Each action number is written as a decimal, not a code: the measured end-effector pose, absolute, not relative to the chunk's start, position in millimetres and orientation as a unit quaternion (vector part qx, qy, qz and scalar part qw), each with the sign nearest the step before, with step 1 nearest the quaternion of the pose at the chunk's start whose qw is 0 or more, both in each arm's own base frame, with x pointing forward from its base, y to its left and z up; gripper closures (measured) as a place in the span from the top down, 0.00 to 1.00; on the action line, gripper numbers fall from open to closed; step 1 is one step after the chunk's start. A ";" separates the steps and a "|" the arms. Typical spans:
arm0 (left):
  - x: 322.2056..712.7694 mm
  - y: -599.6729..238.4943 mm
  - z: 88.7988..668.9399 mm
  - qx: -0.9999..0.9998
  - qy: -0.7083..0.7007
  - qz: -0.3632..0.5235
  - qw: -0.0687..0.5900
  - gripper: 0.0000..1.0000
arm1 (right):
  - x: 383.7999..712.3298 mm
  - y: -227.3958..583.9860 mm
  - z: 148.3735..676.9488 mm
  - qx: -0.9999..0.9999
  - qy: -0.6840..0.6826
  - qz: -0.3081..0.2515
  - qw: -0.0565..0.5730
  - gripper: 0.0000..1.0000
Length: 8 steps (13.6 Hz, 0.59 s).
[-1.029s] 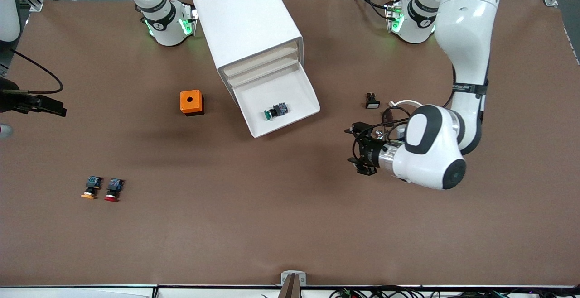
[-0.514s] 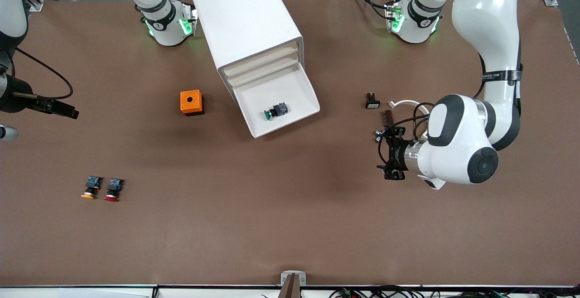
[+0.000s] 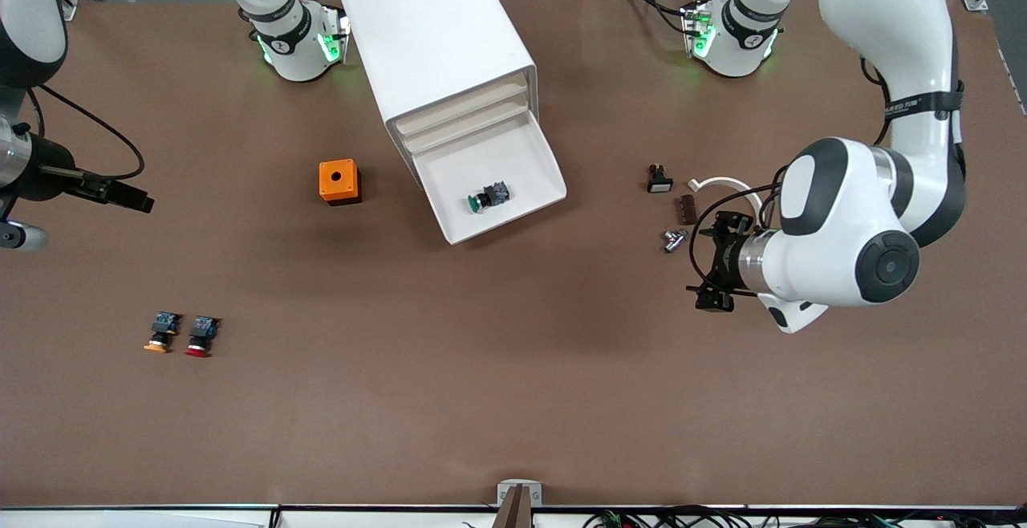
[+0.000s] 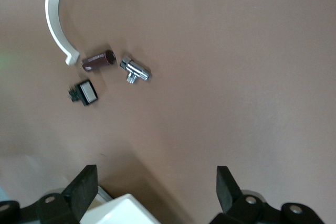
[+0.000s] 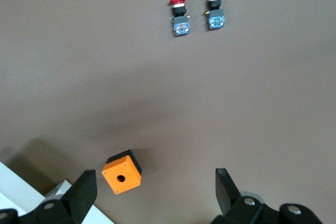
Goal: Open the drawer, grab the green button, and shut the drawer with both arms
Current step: 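Withdraw the left gripper from the open drawer, then reach the right gripper into the drawer and grasp the green button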
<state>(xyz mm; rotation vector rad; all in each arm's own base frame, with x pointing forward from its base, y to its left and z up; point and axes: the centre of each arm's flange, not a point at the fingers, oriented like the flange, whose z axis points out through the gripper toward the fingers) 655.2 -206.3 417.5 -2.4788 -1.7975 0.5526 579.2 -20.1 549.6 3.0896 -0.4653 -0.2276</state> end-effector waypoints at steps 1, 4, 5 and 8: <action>653.7 -200.7 426.3 -0.811 -0.560 0.168 0.018 1.00 | 579.3 -3.5 549.5 0.984 -0.160 -0.074 0.007 1.00; 645.8 -189.4 454.5 -0.857 -0.493 0.145 0.027 1.00 | 575.9 63.6 549.6 0.979 -0.189 -0.072 0.017 1.00; 643.4 -187.2 463.8 -0.872 -0.469 0.142 0.022 1.00 | 574.2 84.7 549.9 0.977 -0.200 -0.067 0.019 1.00; 637.3 -176.5 487.1 -0.901 -0.412 0.134 0.013 1.00 | 572.2 141.2 542.0 0.970 -0.239 -0.051 0.010 1.00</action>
